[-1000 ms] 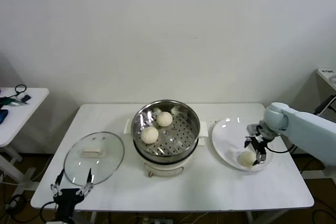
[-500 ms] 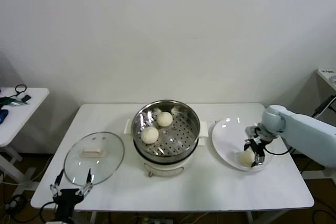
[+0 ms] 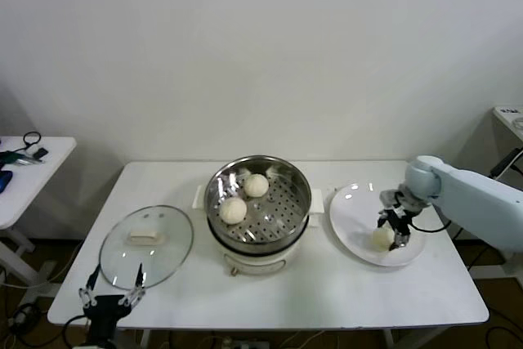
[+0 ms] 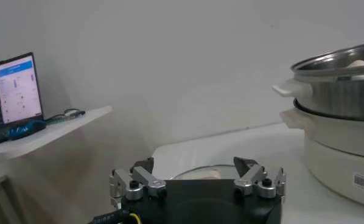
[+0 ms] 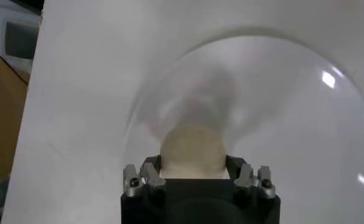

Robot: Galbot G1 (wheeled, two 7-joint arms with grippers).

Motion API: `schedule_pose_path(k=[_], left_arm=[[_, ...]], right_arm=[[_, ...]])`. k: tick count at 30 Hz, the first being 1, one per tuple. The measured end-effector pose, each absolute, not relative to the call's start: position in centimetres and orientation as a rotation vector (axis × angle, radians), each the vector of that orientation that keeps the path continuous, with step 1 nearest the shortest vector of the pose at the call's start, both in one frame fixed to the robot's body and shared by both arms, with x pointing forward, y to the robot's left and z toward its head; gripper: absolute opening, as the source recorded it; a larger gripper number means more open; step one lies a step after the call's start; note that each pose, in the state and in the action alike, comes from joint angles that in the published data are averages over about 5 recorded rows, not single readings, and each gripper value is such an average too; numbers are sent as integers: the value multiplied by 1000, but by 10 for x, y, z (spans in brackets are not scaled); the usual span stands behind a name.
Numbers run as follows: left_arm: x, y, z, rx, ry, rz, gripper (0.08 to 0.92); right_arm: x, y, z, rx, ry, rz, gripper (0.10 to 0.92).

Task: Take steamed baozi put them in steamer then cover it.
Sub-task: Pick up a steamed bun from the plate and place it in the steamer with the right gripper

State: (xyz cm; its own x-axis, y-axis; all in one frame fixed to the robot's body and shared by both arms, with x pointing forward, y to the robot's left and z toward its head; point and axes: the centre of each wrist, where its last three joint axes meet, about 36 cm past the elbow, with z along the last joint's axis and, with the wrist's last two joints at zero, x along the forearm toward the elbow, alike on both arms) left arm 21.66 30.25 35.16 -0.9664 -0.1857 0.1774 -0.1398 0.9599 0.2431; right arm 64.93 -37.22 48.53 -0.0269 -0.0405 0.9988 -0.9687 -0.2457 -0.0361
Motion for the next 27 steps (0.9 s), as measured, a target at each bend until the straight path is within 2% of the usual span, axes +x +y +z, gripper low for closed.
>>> schedule_pose_path(k=[7, 19, 27], left_arm=[[216, 301, 352, 235, -2911, -346, 823], [215, 298, 355, 214, -2911, -364, 823], [209, 298, 353, 212, -2905, -360, 823]], right_arm=[[672, -334, 542, 1520, -995, 1624, 687], [683, -227, 663, 1709, -672, 2062, 687], [671, -147, 701, 1813, -466, 2249, 693]])
